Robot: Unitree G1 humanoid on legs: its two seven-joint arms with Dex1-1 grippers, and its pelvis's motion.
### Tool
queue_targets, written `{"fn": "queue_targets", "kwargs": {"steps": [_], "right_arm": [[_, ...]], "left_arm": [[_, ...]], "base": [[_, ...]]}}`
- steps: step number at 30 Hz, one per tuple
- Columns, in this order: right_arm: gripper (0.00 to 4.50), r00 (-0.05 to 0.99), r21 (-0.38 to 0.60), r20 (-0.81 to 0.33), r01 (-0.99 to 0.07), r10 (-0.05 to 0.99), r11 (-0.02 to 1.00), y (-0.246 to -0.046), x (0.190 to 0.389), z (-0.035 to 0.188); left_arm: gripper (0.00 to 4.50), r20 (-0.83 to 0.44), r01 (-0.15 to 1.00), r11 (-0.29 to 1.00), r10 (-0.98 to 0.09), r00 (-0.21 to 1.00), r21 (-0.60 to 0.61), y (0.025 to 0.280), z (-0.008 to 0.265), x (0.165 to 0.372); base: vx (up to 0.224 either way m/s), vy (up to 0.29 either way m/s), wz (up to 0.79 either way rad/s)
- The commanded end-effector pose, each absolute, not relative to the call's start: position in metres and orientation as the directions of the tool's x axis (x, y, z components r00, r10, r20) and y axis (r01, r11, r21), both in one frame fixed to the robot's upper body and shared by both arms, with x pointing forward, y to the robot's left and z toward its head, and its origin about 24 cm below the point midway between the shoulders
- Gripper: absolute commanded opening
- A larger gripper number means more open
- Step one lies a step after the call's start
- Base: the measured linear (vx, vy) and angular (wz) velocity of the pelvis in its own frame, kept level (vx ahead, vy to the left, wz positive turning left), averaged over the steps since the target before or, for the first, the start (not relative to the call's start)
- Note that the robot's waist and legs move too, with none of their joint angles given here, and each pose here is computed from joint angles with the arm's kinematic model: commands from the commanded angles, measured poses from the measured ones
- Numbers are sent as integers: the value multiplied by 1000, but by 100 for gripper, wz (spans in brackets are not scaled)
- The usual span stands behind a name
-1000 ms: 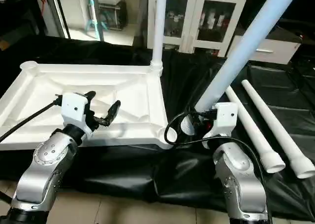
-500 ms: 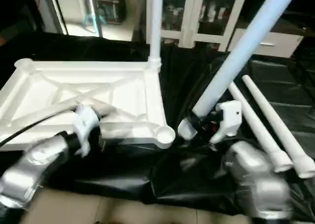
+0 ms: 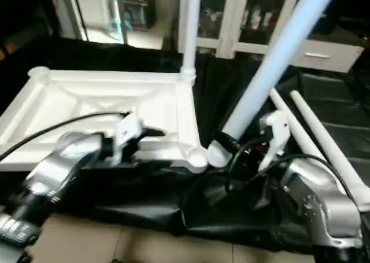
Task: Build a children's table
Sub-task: Pick table leg
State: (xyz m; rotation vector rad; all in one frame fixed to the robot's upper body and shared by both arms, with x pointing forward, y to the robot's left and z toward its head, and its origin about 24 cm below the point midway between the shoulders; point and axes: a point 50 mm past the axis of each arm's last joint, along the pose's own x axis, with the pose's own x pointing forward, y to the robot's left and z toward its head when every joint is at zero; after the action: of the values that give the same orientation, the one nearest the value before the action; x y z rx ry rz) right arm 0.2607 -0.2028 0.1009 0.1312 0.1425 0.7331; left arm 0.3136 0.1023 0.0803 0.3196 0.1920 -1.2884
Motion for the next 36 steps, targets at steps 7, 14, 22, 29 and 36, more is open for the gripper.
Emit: {"fn": "queue_targets", "kwargs": {"steps": [7,14,22,29,36], "right_arm": [[186,772,133,-78,-619,631,774,-208,263,105],[186,764,119,-92,-628,638,769,-206,263,105],[186,763,112,-92,-631,640,768,-204,264,105],[186,763,108,-95,-631,640,768,-205,264,105],[186,758,110,-99,-635,644,764,-203,262,104]], "left_arm": [[387,-359,989,141,-921,151,54,94,71,310],[330,-454,971,201,-858,240,132,92,57,321],[259,-492,981,154,-849,191,115,89,50,319],[201,-535,984,140,-826,178,111,99,49,322],[146,-569,988,127,-808,152,84,111,48,322]], "base": [[0,0,0],[0,0,0],[0,0,0],[0,0,0],[0,0,0]]}}
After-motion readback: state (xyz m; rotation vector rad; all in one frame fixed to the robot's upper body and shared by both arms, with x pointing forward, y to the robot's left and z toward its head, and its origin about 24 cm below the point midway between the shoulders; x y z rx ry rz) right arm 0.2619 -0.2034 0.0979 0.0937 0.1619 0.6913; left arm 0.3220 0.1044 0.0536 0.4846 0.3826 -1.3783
